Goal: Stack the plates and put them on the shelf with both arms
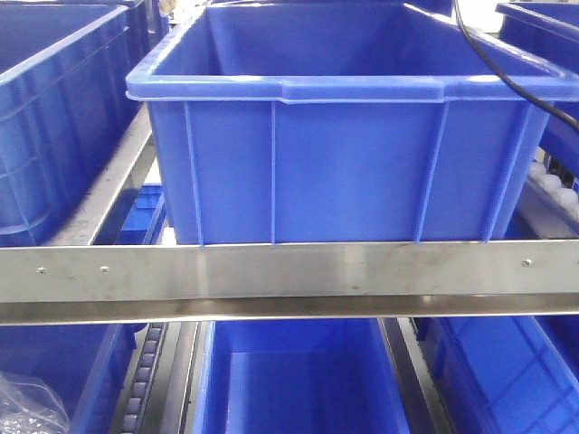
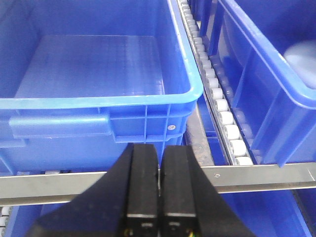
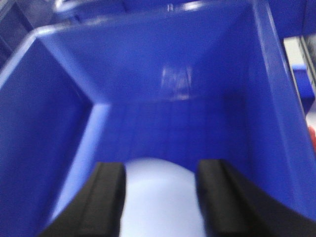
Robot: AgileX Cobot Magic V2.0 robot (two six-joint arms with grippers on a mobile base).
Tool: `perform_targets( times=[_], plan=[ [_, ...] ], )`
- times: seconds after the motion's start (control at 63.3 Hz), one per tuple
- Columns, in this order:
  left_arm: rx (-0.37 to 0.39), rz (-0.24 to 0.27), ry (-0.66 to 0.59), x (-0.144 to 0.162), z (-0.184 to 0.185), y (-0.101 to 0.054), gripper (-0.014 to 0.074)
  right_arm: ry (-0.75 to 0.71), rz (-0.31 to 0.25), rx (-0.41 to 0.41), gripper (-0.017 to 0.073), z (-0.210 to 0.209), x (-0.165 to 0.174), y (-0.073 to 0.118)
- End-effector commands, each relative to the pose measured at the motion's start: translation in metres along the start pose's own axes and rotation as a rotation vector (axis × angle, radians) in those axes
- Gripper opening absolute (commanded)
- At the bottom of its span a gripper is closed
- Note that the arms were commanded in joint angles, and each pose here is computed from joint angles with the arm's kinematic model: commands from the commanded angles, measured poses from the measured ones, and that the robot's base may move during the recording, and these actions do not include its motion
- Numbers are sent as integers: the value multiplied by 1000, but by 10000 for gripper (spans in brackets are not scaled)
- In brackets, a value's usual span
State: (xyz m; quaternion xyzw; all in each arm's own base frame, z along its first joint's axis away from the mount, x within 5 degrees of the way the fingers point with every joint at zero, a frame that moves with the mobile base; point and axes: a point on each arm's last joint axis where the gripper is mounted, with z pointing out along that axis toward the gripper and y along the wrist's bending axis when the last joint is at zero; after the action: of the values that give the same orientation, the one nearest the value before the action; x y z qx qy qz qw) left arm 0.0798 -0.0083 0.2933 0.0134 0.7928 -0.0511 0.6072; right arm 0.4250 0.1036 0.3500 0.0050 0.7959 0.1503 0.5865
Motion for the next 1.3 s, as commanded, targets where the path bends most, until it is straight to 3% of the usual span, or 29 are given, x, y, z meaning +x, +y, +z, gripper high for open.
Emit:
perform_targets(
  times=[0.0,0.079,0.174,0.395,0.822,1.043,1.281],
  plan=[
    [6,-2,-110,-17,-3,-1,99,-188,0,-38,476,-32,-46,9],
    [6,-2,-110,-17,-3,-1,99,-190,-1,-42,472,-44,-51,12],
    [6,-2,-110,-17,-3,-1,99,-208,-1,-49,405,-66,-55,14],
    [6,-2,-110,-17,-3,-1,99,-258,-1,-58,41,-135,-38,10],
    [6,-2,-110,-17,-3,-1,99,-347,-1,-69,55,-254,69,-18],
    [6,-2,-110,-17,-3,-1,99,-449,0,-92,55,-276,74,-20],
    [6,-2,-110,-17,-3,-1,99,-458,0,-92,55,-277,73,-20]
  ],
)
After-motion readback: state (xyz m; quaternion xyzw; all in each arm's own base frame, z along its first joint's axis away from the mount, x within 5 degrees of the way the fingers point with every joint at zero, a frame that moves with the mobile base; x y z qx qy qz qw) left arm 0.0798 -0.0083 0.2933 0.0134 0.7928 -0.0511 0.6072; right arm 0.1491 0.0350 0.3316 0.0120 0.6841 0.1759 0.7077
